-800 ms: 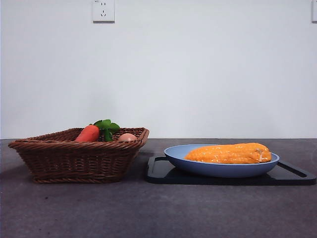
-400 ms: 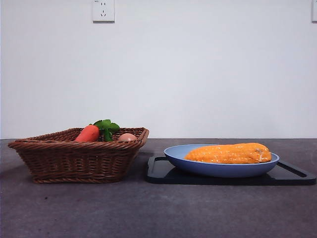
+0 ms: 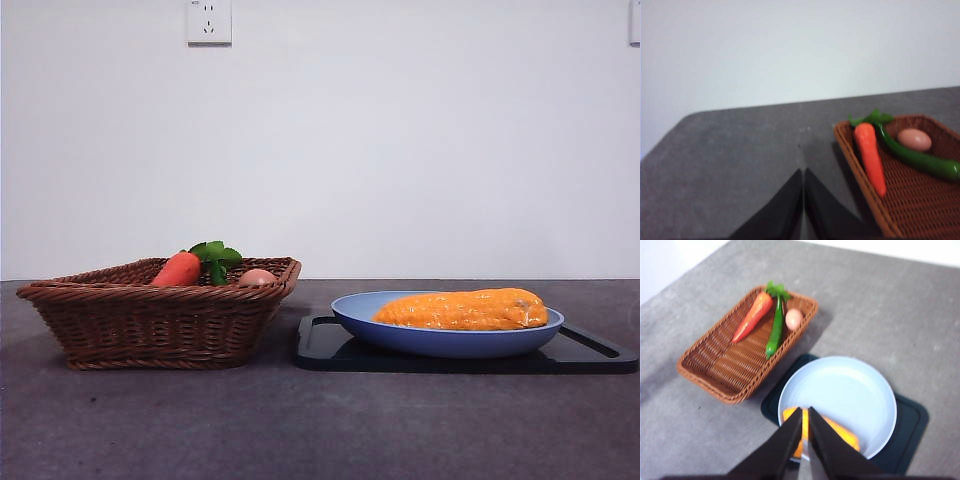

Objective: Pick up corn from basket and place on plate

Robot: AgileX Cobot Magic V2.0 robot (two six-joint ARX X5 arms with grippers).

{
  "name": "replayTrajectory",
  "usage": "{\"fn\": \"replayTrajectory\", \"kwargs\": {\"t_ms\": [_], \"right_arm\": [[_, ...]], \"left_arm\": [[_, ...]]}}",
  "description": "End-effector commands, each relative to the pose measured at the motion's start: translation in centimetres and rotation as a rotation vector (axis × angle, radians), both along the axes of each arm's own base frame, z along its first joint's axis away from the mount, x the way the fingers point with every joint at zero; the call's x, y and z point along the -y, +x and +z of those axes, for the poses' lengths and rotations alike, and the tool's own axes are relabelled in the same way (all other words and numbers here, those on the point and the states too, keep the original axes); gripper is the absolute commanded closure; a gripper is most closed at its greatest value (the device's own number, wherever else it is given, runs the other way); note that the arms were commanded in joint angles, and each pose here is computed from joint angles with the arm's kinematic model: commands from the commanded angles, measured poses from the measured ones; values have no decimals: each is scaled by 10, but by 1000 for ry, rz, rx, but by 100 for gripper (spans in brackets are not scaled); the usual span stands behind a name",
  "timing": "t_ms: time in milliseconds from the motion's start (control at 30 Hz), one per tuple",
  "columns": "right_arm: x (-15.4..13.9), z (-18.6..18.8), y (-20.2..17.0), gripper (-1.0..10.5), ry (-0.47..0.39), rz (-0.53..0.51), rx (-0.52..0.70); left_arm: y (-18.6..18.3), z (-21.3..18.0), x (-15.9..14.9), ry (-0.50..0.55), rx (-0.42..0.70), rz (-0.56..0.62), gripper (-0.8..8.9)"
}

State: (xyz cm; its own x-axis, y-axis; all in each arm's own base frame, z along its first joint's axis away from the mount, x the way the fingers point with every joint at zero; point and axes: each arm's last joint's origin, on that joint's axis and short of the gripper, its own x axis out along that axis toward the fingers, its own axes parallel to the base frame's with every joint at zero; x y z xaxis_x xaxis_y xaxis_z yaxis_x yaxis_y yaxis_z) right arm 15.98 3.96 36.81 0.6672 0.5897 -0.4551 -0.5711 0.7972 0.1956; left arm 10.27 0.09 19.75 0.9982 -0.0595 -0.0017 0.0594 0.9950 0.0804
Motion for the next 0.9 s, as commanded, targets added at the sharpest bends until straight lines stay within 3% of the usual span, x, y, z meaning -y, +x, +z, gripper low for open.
{"fn": "replayTrajectory", "kwargs": {"t_ms": [33, 900], "right_arm": [[-1, 6, 1, 945, 3, 3, 22], [-1, 6, 1, 945, 2, 2, 22]], "left_arm": [[-2, -7, 0, -22, 6, 6, 807], [-7, -50, 0, -80, -184, 12, 807]]}}
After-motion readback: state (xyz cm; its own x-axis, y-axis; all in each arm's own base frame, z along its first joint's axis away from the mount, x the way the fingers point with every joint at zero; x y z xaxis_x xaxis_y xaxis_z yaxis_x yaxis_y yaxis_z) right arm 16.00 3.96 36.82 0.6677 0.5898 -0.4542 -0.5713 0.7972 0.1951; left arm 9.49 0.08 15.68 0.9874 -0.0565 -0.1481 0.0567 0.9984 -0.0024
